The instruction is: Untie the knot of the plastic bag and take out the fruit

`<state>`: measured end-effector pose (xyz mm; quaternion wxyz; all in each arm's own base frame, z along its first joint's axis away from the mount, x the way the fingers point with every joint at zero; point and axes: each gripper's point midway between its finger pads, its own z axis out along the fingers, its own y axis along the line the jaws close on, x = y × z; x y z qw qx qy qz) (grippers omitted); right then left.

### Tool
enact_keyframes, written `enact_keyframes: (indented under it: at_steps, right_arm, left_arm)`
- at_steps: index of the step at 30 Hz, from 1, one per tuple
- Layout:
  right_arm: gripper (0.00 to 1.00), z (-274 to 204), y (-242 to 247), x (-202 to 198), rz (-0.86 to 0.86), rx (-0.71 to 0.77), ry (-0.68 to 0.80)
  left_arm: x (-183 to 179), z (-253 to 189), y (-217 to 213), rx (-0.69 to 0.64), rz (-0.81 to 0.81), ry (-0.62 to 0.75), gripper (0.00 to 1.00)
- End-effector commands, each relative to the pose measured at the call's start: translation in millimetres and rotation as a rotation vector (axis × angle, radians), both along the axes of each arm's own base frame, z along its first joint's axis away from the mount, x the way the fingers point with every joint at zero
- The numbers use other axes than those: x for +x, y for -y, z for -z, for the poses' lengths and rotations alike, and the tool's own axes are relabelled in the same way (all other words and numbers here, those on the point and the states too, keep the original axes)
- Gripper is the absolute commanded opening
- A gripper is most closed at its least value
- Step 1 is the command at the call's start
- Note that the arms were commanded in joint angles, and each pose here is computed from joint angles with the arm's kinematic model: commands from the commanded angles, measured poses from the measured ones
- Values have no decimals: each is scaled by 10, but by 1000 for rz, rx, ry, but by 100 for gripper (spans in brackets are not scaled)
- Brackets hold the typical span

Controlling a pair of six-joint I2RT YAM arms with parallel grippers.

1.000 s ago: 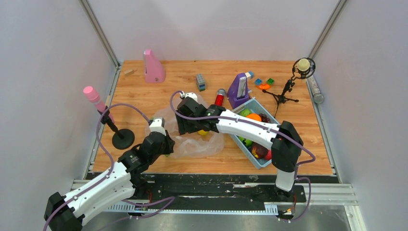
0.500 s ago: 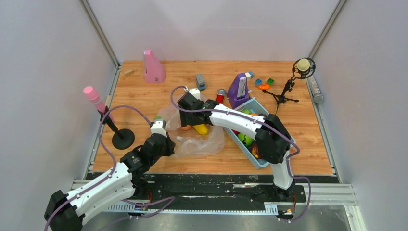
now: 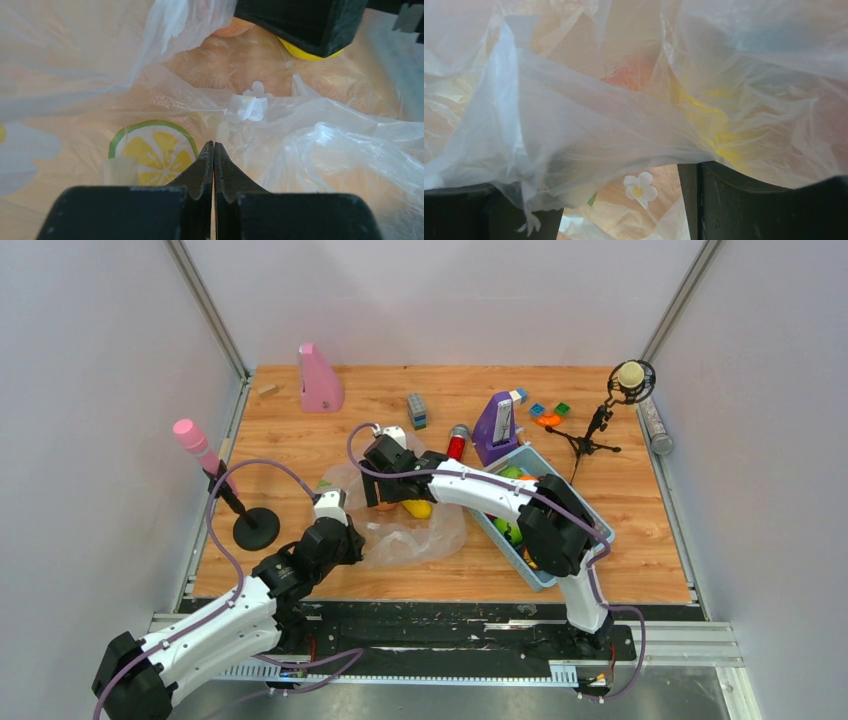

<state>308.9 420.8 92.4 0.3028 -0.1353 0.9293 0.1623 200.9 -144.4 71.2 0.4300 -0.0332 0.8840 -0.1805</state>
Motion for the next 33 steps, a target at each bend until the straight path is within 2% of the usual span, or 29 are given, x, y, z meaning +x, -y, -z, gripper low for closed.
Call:
enact_keyframes:
  at_steps: [1,10,20,26,33]
  right_arm:
    - [78,-108,-189,146,-43,51,60]
    - [88,10,-223,229,-48,19,78]
    - [82,-61,-300,234,-94,66,123]
    - [89,-70,-374,325,-95,83,188]
    - [89,-37,-496,379,-140,89,216]
  left_arm:
    - [42,-52,28,-23,-9,23,2]
    - [21,-92,16,-30,-10,24,1]
    - [9,-104,32,-34,-1,17,0]
    - [-5,-114,27,-38,-1,14,0]
    - [-22,-130,19,-41,-1,11,0]
